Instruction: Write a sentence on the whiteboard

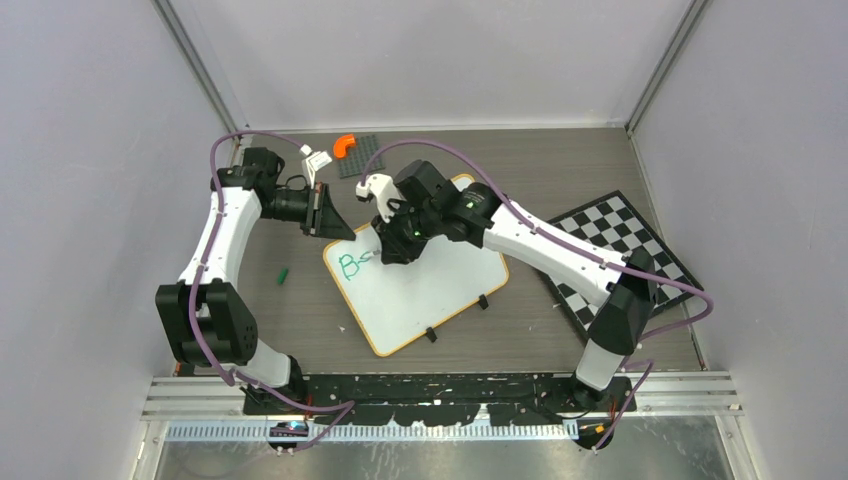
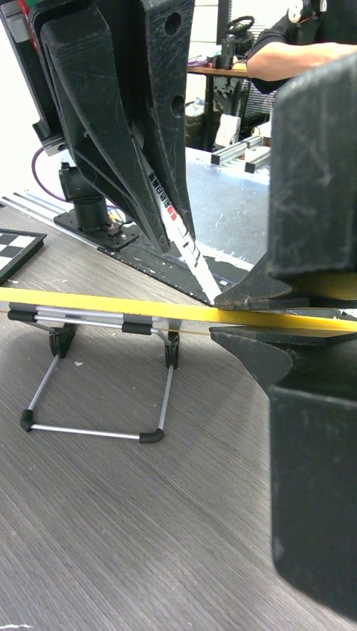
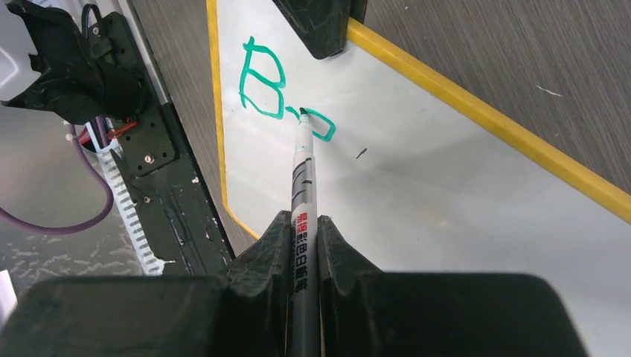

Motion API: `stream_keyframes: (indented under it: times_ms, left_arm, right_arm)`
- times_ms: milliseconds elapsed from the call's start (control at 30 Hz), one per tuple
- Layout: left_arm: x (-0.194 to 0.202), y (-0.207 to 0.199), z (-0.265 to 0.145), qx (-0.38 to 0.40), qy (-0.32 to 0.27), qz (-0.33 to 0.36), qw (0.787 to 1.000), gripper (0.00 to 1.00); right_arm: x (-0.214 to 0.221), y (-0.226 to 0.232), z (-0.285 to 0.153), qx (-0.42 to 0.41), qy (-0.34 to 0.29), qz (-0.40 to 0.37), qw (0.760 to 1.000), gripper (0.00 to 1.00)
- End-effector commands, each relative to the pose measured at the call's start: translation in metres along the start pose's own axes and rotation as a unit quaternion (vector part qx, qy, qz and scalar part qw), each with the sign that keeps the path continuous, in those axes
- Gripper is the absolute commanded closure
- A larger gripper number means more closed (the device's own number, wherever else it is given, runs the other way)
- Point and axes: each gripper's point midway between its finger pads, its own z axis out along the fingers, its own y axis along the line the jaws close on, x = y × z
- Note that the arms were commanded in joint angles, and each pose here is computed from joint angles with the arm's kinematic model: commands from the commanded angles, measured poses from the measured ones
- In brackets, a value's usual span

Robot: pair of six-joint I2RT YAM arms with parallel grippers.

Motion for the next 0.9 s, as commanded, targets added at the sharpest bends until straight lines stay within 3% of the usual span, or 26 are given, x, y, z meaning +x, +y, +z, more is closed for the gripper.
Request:
stream_keyframes:
  times_ms: [0, 867]
  left_arm:
    - [-0.001, -0.005, -0.002, -0.003, 0.002, -0.006, 1.0, 1.0]
    - [0.0, -0.006, -0.002, -0.005, 0.002, -0.007, 1.0, 1.0]
  right_arm:
    - [-0.015, -0.004, 0.001, 0.011, -0.023, -0.011, 1.0, 1.0]
    - [0.011, -0.017, -0.01, 0.032, -0.003, -0.006, 0.999, 1.0]
